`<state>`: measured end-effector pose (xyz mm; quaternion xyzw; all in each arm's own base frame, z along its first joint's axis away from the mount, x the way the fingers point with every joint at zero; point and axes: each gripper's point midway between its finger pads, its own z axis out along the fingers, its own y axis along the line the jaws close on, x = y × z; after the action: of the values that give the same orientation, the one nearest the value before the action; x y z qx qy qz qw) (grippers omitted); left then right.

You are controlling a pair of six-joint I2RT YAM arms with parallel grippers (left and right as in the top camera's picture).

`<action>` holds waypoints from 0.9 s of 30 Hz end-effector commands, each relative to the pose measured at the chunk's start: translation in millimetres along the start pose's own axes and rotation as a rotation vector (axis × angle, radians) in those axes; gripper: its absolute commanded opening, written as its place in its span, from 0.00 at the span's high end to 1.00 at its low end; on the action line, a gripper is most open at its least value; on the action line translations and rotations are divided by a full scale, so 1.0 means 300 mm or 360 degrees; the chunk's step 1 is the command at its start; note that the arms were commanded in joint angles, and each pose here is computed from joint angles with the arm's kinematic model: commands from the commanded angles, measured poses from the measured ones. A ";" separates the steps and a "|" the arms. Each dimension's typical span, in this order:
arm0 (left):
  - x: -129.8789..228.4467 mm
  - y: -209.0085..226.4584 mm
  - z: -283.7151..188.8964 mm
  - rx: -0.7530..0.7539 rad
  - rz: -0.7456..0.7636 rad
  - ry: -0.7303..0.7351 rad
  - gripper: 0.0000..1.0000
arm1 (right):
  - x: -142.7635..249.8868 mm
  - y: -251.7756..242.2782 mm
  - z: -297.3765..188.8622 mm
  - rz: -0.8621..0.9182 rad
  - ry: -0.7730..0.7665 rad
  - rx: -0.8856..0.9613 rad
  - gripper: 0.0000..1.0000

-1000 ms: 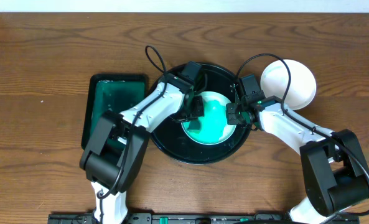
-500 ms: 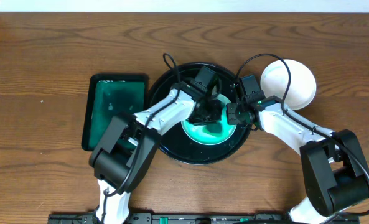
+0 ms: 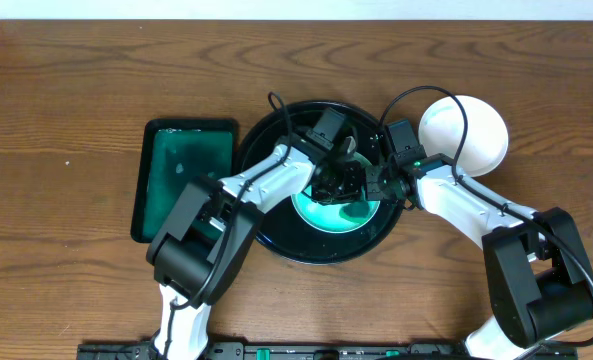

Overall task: Clean dirty plates on tray and stack at the side
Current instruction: 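Scrub the plate held by the right gripper with the sponge, then return the sponge to the basin with the left gripper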

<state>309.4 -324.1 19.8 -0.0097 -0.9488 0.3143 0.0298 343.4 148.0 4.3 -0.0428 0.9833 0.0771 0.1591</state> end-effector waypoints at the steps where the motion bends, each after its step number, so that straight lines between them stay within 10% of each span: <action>1: -0.047 0.100 -0.024 -0.0008 -0.0049 -0.0008 0.93 | 0.116 -0.003 0.059 -0.0032 0.0190 0.0004 0.99; 10: -0.186 0.343 -0.226 -0.0230 -0.0251 -0.0239 0.93 | 0.116 -0.003 0.059 -0.0032 0.0189 0.0004 0.99; 27: -0.116 0.341 -0.758 -0.0735 -0.0124 -0.0755 0.93 | 0.114 -0.002 0.059 -0.0032 0.0184 0.0002 0.99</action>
<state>346.0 -156.5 131.4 0.0622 -0.9739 0.1696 -0.1375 343.2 148.1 4.5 -0.0430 0.9834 0.0773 0.1583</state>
